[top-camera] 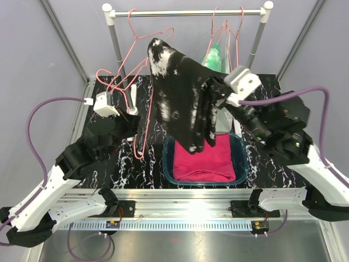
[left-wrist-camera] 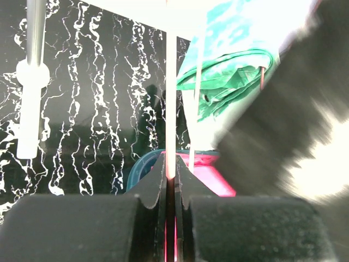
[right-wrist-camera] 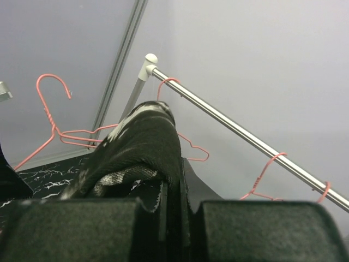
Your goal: Remove the trousers from the hanger
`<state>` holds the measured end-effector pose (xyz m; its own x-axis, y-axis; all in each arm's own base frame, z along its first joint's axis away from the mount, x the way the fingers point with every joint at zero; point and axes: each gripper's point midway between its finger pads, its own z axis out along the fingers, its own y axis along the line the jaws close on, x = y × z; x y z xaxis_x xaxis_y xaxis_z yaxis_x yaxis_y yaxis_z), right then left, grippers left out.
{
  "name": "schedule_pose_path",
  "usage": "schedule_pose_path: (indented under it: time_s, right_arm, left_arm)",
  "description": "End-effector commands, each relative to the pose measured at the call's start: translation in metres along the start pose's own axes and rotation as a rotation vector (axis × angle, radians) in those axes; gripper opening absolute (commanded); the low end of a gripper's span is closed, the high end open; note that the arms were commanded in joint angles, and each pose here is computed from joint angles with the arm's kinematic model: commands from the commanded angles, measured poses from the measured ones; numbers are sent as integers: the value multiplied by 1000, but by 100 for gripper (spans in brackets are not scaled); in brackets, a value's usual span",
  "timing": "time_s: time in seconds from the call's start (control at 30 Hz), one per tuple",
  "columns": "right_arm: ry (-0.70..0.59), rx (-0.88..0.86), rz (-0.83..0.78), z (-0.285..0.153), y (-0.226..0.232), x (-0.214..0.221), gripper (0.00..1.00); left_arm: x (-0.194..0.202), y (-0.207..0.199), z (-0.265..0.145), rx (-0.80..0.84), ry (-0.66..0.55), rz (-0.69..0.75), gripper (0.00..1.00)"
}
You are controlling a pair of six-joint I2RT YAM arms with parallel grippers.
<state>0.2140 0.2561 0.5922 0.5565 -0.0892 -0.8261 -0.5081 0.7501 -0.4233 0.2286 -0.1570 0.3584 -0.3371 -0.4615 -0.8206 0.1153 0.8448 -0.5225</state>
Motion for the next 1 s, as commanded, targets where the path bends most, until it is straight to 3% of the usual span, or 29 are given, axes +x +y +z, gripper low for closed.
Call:
schedule_pose_path:
  time_s: [0.0,0.23,0.6,0.97]
  right_arm:
    - [-129,59,52,-25,-40,-53,0]
    - [57,92,-2,-53,-45,-6,0]
    - [303,18,0,-122,-15,87,0]
    - [511,230,-130,-179,-44,150,0]
  left_arm:
    - [-16,-4,-3,15,-64,-29,0]
    - [-26,0,-9,3,-98,-16,0]
    - [-40,8,-17,-25,-134,21,0]
    - [-34,6,-11,-18,-118,56,0]
